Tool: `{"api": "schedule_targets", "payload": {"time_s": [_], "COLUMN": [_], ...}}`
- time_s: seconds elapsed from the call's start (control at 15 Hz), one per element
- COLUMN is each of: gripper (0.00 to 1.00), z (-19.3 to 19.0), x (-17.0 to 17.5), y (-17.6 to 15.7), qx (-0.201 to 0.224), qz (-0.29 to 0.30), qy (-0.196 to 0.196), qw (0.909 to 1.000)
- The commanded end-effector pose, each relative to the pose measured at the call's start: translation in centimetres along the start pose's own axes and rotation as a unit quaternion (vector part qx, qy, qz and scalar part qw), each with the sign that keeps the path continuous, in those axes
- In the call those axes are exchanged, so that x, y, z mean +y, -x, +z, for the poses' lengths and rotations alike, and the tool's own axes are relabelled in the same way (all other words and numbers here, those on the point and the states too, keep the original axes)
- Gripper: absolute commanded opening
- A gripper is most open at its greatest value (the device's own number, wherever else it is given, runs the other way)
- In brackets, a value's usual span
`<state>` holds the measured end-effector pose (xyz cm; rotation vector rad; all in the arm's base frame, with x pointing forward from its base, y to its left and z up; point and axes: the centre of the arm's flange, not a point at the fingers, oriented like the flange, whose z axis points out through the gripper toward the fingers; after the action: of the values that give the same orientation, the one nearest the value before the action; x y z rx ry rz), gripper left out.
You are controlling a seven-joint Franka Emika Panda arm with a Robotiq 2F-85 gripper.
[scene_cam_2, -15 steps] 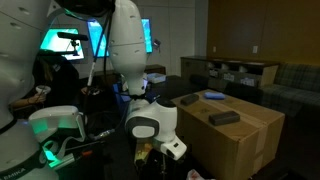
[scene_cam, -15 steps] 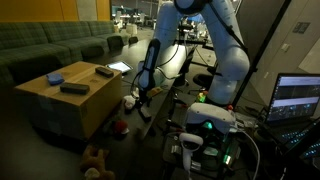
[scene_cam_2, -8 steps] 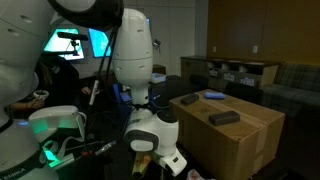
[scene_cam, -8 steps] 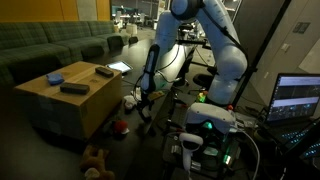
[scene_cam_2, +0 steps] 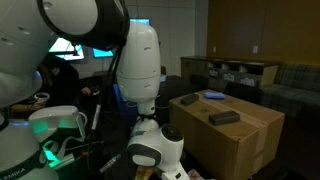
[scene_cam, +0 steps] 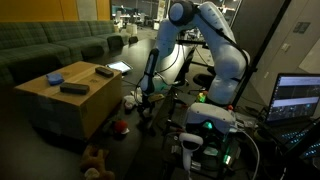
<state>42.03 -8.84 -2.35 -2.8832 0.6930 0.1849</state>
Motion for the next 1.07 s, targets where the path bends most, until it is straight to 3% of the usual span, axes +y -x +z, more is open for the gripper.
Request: {"api": "schedule_targets", "payload": {"time_s": [0.0, 0.13, 0.2, 0.47, 1.0], "gripper": [0.94, 0.7, 0.69, 0.38, 0.35], "z": [1.3, 1.3, 1.2, 0.3, -3.1], "x": [0.1, 0.0, -0.1, -0.5, -2.7], "y": [-0.9, -1.1, -1.2, -1.0, 0.1], "qx": [0.004, 0.003, 0.003, 0.001, -0.023], "qz": [-0.008, -0.012, -0.014, -0.025, -0.06], "qy": [-0.02, -0.021, -0.019, -0.015, -0.01], "qw": [0.9998, 0.9997, 0.9997, 0.9996, 0.9979]}}
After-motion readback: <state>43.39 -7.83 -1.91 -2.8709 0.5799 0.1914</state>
